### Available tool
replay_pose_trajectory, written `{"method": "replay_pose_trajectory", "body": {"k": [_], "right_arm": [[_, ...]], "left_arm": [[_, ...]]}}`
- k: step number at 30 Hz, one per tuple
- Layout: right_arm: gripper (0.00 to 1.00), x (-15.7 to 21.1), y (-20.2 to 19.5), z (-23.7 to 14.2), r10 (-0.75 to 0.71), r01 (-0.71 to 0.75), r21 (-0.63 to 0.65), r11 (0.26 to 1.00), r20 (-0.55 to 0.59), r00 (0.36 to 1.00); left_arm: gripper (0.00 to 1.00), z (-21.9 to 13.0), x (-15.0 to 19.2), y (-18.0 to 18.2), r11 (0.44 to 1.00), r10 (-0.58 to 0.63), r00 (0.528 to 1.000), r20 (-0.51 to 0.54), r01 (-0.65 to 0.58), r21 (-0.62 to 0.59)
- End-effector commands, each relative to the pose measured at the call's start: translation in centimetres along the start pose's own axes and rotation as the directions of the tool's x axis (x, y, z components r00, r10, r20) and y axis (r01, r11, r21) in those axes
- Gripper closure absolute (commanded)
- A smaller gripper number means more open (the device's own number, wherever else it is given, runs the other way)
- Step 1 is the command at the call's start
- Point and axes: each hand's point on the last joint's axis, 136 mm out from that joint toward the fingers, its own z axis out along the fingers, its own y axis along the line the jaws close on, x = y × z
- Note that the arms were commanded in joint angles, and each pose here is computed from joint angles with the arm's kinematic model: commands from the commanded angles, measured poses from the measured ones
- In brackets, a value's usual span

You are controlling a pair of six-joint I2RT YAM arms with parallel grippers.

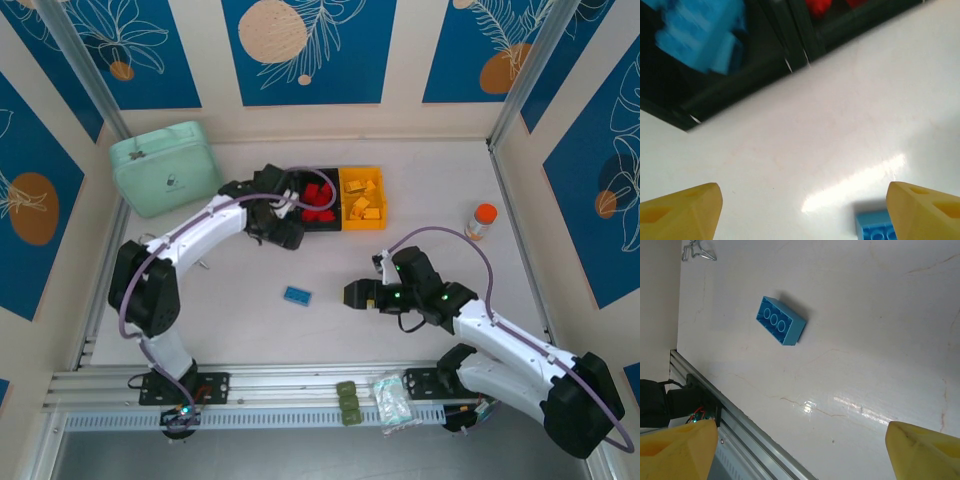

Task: Sort the legos into containers by color
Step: Pick up the lego from the middle-left of the table.

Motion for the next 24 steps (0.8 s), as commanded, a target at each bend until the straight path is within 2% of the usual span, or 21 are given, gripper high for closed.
{"method": "replay_pose_trajectory", "body": {"k": [1,6,11,24], "right_arm": [[0.13,-0.2,0.9,-0.7,-0.032,0.032,-0.017,0.999,0.014,0.999],[0.13,0.1,0.7,-0.9,-0.027,0.027,-0.014,1.000,0.019,0.999],[0.13,0.6,0.4,-1.0,-0.021,0.021,-0.010,1.000,0.012,1.000],[0.13,2.9,-1.3,-0.4,0.002,0.000,0.044,0.999,-0.038,0.999]], "left_arm": [[0.09,-0.5,1.5,-2.1,0.997,-0.040,0.999,0.025,0.038,0.061],[0.01,0.8,5.1,-3.7,0.997,-0.051,0.999,-0.018,0.052,0.054],[0.01,2.1,7.4,-5.1,0.994,-0.078,0.997,-0.030,0.080,0.080],[0.00,3.7,9.5,-7.6,0.994,-0.060,0.996,-0.067,0.066,0.089]]}}
